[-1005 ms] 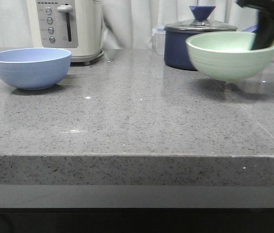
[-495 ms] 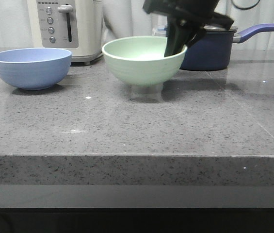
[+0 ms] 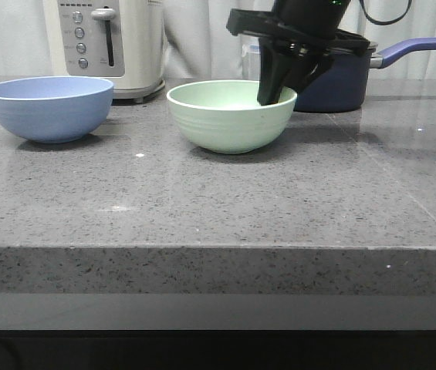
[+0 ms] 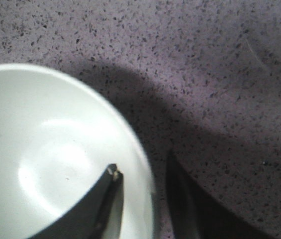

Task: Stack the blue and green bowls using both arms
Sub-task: 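Lift the green bowl and carry it toward the table center, then set the green bowl down and open the right gripper, then raise the right gripper away from the green bowl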

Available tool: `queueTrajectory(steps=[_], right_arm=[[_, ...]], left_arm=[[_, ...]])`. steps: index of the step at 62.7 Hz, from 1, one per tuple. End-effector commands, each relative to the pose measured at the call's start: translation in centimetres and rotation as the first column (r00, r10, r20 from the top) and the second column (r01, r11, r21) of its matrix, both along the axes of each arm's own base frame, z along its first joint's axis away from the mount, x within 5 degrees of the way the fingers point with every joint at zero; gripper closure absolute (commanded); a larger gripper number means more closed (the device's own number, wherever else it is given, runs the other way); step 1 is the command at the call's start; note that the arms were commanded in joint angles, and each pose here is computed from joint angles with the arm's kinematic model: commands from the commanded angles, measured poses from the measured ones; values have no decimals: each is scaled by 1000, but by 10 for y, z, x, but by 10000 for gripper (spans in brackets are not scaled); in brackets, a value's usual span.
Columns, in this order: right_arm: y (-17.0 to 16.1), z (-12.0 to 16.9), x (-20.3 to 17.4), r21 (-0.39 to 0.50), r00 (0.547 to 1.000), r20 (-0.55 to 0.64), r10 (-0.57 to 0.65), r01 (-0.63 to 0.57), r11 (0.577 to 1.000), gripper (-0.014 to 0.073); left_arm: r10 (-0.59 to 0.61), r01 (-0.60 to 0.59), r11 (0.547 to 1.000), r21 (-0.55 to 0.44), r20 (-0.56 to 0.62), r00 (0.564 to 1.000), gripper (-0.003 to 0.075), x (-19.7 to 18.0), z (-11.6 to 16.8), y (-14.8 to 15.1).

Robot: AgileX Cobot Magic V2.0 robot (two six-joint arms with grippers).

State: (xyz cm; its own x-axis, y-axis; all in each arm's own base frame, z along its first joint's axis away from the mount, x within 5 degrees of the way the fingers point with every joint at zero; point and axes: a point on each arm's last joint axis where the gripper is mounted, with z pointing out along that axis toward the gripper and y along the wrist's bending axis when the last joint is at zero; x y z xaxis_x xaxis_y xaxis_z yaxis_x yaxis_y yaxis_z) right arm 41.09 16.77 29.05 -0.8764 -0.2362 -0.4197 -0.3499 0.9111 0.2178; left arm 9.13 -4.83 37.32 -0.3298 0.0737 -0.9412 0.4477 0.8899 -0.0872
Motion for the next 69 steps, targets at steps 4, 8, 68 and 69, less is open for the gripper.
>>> queueTrajectory(steps=[4,8,68,69], right_arm=[[-3,37,-5,48,994,112,-15,9,999,216],[-3,40,-5,50,993,117,-14,8,999,206],[-95,77,-123,21,946,318,-70,67,998,208],[-94,74,-123,27,945,320,-66,61,998,208]], left_arm=[[-2,5,999,-47,75,997,265,2,14,-2],[-2,5,999,-47,75,997,265,2,14,-2],[-2,5,999,-47,75,997,265,2,14,-2],[-2,5,999,-47,75,997,265,2,14,-2]])
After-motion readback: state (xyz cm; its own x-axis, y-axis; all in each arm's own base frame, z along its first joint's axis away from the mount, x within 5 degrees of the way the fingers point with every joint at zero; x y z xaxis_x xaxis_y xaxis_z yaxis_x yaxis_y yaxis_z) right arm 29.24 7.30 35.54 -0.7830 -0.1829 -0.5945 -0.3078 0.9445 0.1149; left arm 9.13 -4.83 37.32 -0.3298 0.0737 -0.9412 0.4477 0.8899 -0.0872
